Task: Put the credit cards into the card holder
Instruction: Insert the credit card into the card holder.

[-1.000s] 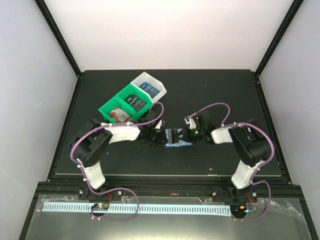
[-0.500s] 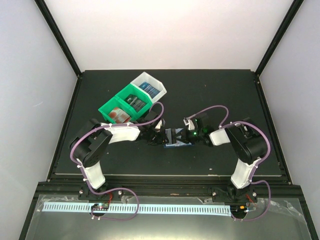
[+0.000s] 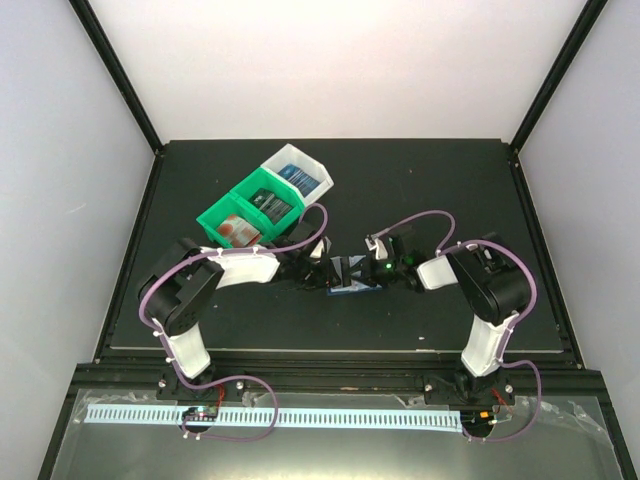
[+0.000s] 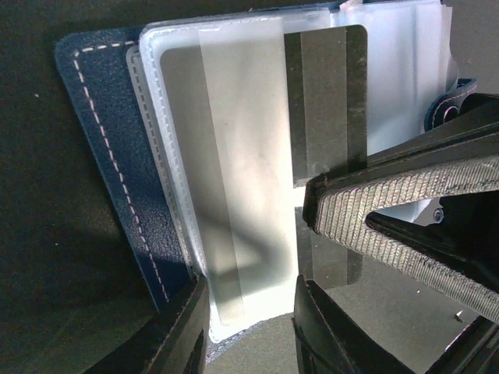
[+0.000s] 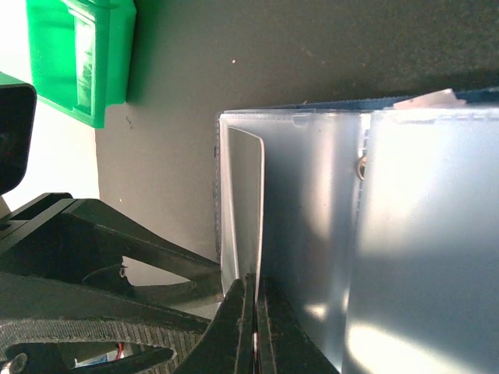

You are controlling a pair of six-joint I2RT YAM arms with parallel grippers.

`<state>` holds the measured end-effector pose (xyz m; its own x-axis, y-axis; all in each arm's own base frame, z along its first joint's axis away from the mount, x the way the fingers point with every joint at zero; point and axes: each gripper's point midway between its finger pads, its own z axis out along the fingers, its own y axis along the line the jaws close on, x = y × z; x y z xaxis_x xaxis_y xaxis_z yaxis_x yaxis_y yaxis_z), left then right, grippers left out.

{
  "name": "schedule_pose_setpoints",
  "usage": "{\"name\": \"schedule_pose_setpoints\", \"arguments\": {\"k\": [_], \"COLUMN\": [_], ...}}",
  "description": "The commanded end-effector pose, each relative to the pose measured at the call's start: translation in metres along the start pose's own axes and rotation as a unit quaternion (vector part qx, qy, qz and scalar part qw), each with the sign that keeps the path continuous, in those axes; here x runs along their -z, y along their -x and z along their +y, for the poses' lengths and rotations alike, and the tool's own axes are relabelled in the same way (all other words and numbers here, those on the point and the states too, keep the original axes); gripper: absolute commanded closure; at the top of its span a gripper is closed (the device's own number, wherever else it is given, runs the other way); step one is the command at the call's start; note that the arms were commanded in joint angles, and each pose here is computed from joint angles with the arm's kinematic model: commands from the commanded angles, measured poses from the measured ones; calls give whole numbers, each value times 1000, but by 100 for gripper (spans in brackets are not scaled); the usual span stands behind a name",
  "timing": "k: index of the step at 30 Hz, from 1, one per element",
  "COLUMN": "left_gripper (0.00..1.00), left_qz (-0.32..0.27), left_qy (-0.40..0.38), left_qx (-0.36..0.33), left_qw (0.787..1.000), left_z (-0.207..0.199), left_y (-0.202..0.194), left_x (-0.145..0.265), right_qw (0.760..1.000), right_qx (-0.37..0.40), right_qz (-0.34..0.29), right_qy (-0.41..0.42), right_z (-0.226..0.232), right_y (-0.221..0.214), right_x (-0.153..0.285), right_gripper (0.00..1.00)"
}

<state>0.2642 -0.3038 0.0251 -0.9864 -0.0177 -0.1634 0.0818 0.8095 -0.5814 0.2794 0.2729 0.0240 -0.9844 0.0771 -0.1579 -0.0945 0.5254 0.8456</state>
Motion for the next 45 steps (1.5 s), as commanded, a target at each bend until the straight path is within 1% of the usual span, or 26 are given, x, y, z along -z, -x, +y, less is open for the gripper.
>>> {"name": "schedule_pose_setpoints", "arguments": {"k": [1,3,6,10,12,19,24,27,32,35,41,45], "left_gripper": [67,64,55,42,39,37,36,36,36,37,35,34], "left_qz": [-6,-10,-24,-41,-46,-39,-34,-31,-54,-68,-70,-58], "left_qy": [18,18,17,12,6,-47,-109,-128,-112,-107,-109,-134], "left_qx": [-1,-3,-7,-6,1,34,47,56,69,62,60,59], "left_qw": [1000,1000,1000,999,999,998,992,990,990,990,990,987], "left_z": [9,8,5,4,4,2,-11,-15,-6,-6,-7,-16], "left_y": [0,1,5,9,10,9,9,9,13,16,16,14], "left_x": [-3,-1,6,16,20,23,26,27,34,41,43,40], "right_qw": [999,999,999,999,999,998,998,998,997,997,997,997], "right_qx": [-16,-17,-13,-9,-9,-16,-16,-16,-18,-17,-18,-18], "right_qz": [33,36,33,29,27,30,27,27,25,24,24,23], "right_qy": [-25,-18,-2,19,27,53,59,63,70,71,76,78], "right_z": [-16,-12,-1,14,19,27,31,33,37,38,39,39], "right_y": [-17,-17,-13,-8,-7,-10,-10,-10,-10,-10,-10,-11], "right_x": [-9,-9,-7,-3,-2,1,4,5,7,8,9,9], "right_gripper": [97,97,98,99,99,99,99,99,99,99,99,99]}}
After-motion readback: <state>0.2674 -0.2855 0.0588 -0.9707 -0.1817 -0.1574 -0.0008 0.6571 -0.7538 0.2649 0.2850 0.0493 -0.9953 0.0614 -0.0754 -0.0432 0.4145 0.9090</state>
